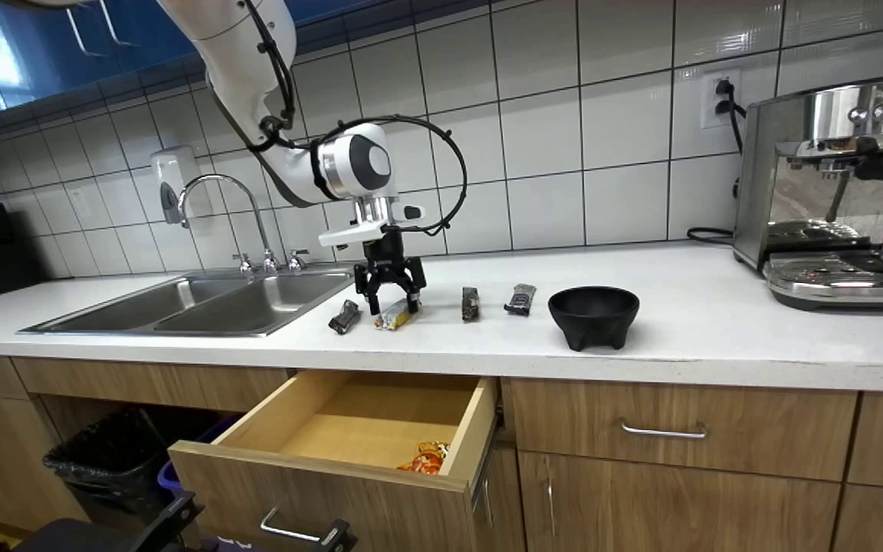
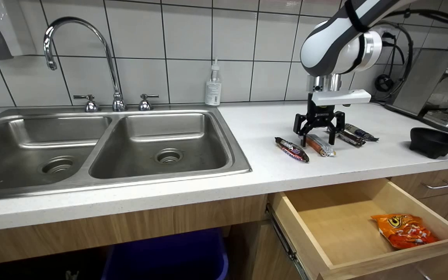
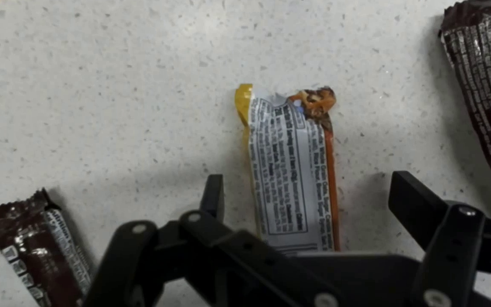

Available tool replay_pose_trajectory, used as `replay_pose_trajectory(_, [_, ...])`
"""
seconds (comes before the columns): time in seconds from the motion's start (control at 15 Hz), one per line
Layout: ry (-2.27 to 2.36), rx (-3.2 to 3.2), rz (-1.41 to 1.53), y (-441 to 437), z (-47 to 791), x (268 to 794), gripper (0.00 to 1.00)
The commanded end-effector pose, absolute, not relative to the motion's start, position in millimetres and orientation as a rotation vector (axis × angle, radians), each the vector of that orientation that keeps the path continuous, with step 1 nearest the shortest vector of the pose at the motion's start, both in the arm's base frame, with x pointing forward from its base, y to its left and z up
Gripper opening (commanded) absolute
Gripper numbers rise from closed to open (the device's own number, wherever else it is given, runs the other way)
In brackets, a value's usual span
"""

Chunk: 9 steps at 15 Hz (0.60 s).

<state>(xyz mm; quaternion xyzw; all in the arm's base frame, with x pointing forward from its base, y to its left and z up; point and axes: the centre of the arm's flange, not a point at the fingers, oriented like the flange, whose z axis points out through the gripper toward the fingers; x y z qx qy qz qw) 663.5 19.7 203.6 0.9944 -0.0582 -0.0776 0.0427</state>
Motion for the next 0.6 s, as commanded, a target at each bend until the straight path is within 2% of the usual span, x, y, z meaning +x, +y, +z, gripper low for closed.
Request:
replay_pose_trajectory(0.0, [-0.201,3.069,-0.21,21.5,207.3,659.5,1.0])
replay_pose_trajectory(0.47, [-0.224,3.092,-0.194,21.4,209.0,660.5,1.0])
replay_pose_trajectory(0.53, [-0.228,3.097,-0.192,21.5,209.4,660.1,0.75])
